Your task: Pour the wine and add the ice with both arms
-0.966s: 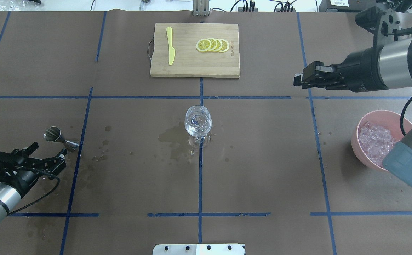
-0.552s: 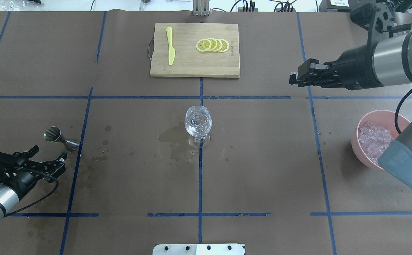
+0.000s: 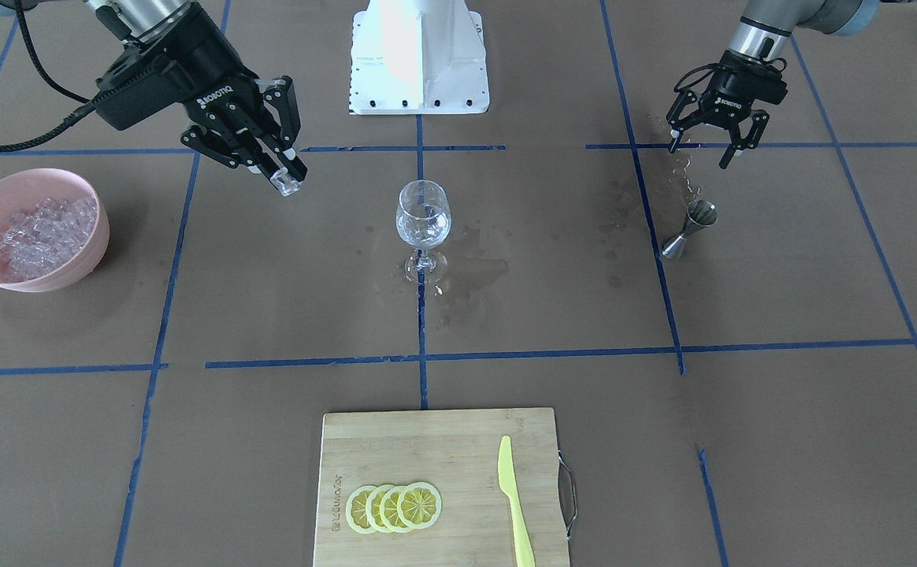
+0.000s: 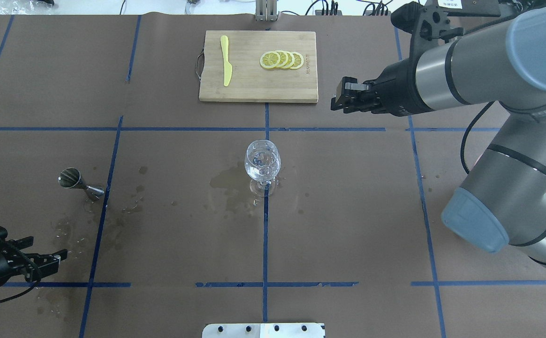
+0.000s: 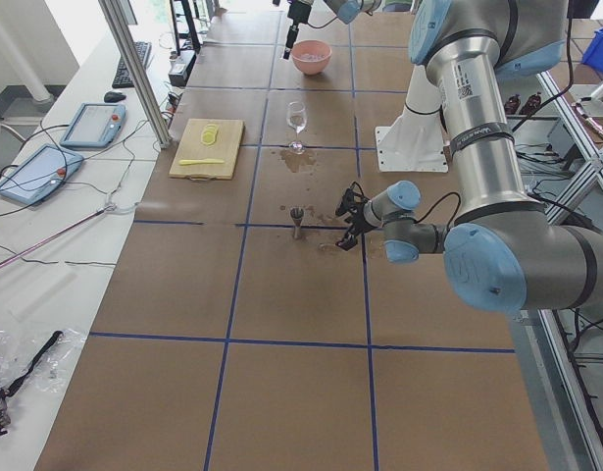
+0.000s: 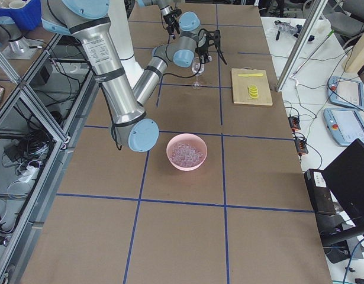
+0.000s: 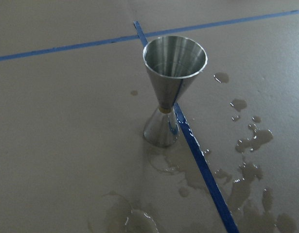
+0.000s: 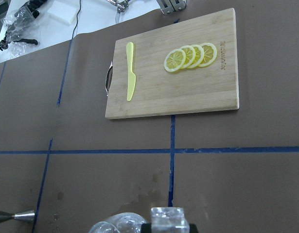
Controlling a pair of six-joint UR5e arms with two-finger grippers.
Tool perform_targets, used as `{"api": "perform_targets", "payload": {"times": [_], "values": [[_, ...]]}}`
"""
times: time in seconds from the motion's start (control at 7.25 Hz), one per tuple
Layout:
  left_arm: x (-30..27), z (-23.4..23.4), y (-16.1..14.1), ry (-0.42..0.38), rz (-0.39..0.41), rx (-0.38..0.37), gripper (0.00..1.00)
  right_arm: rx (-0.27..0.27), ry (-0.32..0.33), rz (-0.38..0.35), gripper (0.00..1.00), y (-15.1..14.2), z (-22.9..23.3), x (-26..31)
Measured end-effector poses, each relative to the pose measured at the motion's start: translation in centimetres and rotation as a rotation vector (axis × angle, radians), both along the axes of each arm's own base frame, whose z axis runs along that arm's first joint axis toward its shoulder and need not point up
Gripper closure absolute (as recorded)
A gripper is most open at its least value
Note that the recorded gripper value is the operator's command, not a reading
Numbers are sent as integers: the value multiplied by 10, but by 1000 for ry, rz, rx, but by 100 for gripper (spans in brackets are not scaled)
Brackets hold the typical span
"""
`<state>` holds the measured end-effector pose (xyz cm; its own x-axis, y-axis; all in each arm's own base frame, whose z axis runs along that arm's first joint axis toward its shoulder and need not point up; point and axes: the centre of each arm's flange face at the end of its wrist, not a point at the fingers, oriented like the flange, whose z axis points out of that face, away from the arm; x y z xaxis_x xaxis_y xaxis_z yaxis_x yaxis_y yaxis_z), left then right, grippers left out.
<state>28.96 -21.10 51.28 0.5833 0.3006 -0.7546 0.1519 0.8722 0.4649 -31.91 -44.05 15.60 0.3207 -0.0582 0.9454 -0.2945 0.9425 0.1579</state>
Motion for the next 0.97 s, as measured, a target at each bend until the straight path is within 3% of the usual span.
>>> {"api": "perform_targets", "payload": {"times": [0.41,0.69,0.97], "values": [[-3,-60,12,-10,117,-182,0,-2,3,-3,100,-15,-16,-30],[-13,-89,1,21,152,-259,0,-6,6,-19,100,-17,-22,-50],[-18,-116,-18,59,161,-303,0,-17,-2,-52,100,0,-28,-75]]}}
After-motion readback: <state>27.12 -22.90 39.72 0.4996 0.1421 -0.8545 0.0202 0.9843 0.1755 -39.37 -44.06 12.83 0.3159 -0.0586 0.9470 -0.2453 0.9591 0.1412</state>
